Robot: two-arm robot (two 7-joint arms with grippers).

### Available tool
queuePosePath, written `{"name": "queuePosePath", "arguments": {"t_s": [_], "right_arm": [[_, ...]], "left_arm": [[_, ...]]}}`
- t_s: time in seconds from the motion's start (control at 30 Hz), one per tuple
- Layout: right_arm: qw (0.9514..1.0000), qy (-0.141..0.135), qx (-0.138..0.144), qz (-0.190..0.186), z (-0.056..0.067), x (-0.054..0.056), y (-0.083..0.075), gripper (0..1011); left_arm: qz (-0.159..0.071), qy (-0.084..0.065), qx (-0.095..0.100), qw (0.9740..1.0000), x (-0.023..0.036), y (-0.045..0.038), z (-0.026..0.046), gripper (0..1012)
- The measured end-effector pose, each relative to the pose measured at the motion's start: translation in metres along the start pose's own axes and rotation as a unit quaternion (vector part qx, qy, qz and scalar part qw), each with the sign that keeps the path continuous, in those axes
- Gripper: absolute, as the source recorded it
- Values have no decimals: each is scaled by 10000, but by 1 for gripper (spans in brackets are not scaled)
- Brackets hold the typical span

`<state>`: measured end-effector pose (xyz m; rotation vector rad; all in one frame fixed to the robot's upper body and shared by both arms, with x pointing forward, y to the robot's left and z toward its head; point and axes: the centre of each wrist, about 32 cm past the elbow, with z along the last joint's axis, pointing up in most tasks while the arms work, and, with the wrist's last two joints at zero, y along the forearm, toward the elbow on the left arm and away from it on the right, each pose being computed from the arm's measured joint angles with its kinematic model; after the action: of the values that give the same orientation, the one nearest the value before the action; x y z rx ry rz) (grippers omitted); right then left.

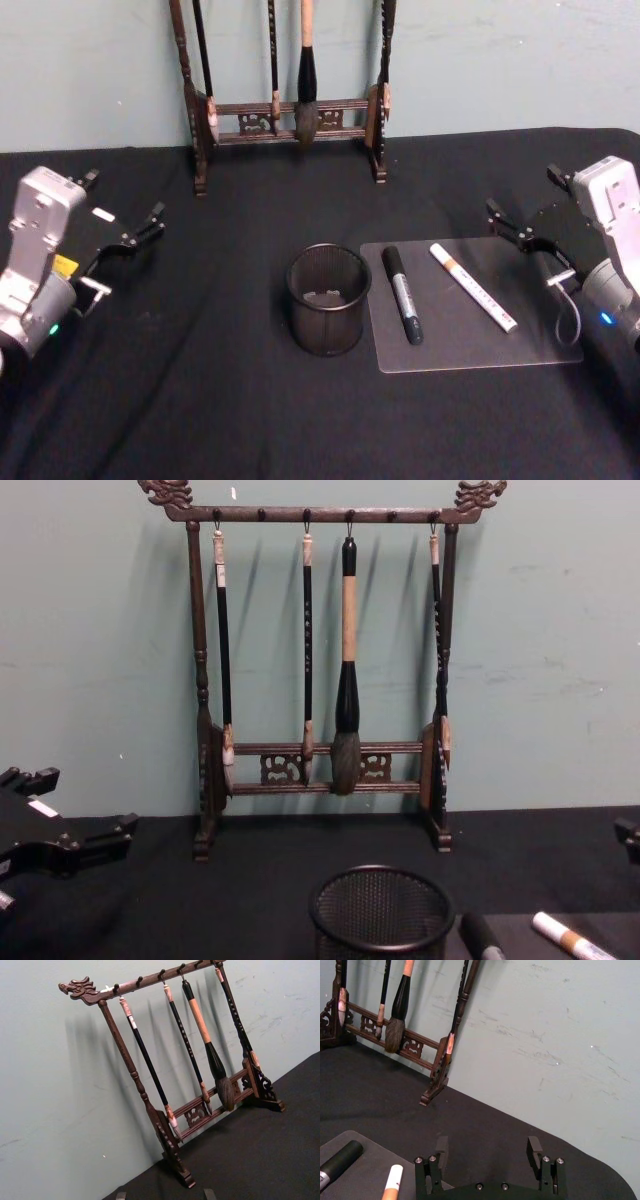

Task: Pick up the water-based marker from the table and place it into the pen holder.

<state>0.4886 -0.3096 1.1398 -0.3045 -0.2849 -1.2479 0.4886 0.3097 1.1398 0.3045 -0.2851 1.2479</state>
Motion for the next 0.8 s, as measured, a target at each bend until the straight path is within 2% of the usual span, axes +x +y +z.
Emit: {"name": "queuePosePath", "arguments": {"t_s": [0.8], "right_arm": [[10000,0,0,0,0,0,0,1002]], "left_arm": [[0,0,0,10000,0,0,0,1001]]}}
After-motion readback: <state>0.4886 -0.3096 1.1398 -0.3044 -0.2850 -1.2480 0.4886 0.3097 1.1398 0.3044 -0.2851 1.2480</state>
